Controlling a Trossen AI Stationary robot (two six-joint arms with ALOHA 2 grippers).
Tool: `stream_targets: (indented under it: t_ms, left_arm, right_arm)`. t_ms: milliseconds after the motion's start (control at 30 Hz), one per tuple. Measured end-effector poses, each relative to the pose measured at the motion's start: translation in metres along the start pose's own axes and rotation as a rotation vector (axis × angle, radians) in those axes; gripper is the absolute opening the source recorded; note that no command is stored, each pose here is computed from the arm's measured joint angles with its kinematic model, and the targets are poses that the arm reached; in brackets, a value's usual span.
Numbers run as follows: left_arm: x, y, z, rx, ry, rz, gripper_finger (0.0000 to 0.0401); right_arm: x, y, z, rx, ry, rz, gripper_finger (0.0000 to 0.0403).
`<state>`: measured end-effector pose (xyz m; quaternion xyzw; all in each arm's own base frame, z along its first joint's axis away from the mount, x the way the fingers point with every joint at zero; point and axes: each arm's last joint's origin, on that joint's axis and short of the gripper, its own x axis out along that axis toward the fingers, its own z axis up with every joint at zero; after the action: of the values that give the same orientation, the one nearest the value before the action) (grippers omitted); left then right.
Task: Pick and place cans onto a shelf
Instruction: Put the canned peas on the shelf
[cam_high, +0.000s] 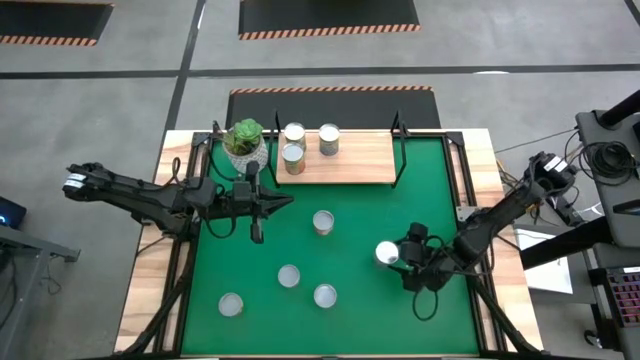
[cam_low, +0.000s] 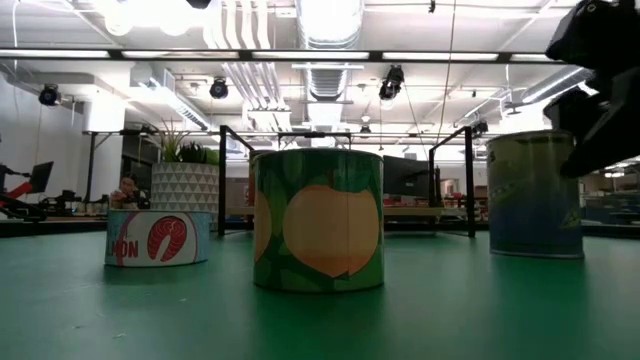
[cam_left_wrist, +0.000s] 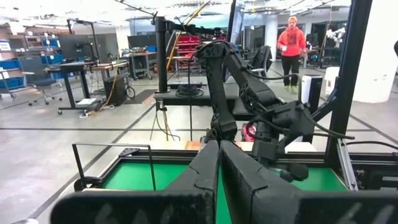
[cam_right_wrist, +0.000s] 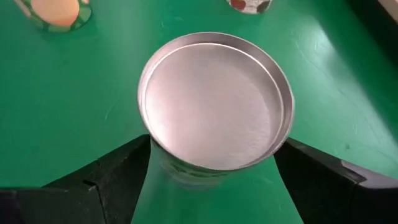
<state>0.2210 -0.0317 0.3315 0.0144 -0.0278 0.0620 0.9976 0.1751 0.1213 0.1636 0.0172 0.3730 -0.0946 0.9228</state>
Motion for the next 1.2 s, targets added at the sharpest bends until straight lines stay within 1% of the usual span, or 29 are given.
stream_targets:
  t_ms: [200,300,467,533,633,700,800,867,933,967,1067,1200]
  left_arm:
    - [0.000,0.000,0.000,0.000,0.000,0.000,0.0000]
    - [0.000,0.000,0.000,0.000,0.000,0.000,0.0000]
    - [0.000,0.000,0.000,0.000,0.000,0.000,0.0000]
    - [0.000,0.000,0.000,0.000,0.000,0.000,0.0000]
    - [0.000,0.000,0.000,0.000,0.000,0.000,0.0000]
    - [0.000,0.000,0.000,0.000,0.000,0.000,0.0000]
    - [0.000,0.000,0.000,0.000,-0.001,0.000,0.0000]
    - [0.000,0.000,0.000,0.000,-0.001,0.000,0.0000]
    - [0.000,0.000,0.000,0.000,-0.003,0.000,0.0000]
    - [0.000,0.000,0.000,0.001,-0.005,0.000,0.0000]
    - [0.000,0.000,0.001,0.001,-0.009,0.000,0.0000]
    - [-0.001,0.000,0.002,0.001,-0.010,0.000,0.0000]
  right_arm:
    - [0.022,0.006,0.000,-0.008,-0.081,0.014,0.0322]
    - [0.028,0.007,0.002,-0.018,-0.108,0.005,0.0305]
    - [0.029,0.006,0.007,-0.004,-0.133,0.021,0.0262]
    - [0.027,0.005,0.009,0.005,-0.143,0.026,0.0255]
    - [0.024,0.003,0.014,0.024,-0.167,0.030,0.0259]
    - [0.022,0.001,0.022,0.051,-0.207,-0.002,0.0265]
    - [0.019,-0.006,0.046,0.062,-0.292,-0.099,0.0267]
    - [0.019,-0.014,0.067,0.054,-0.332,-0.168,0.0267]
    - [0.020,-0.028,0.092,0.094,-0.368,-0.237,0.0267]
    - [0.021,-0.036,0.104,0.132,-0.383,-0.268,0.0268]
    - [0.029,-0.070,0.132,0.245,-0.384,-0.354,0.0268]
    - [0.050,-0.116,0.156,0.354,-0.356,-0.420,0.0268]
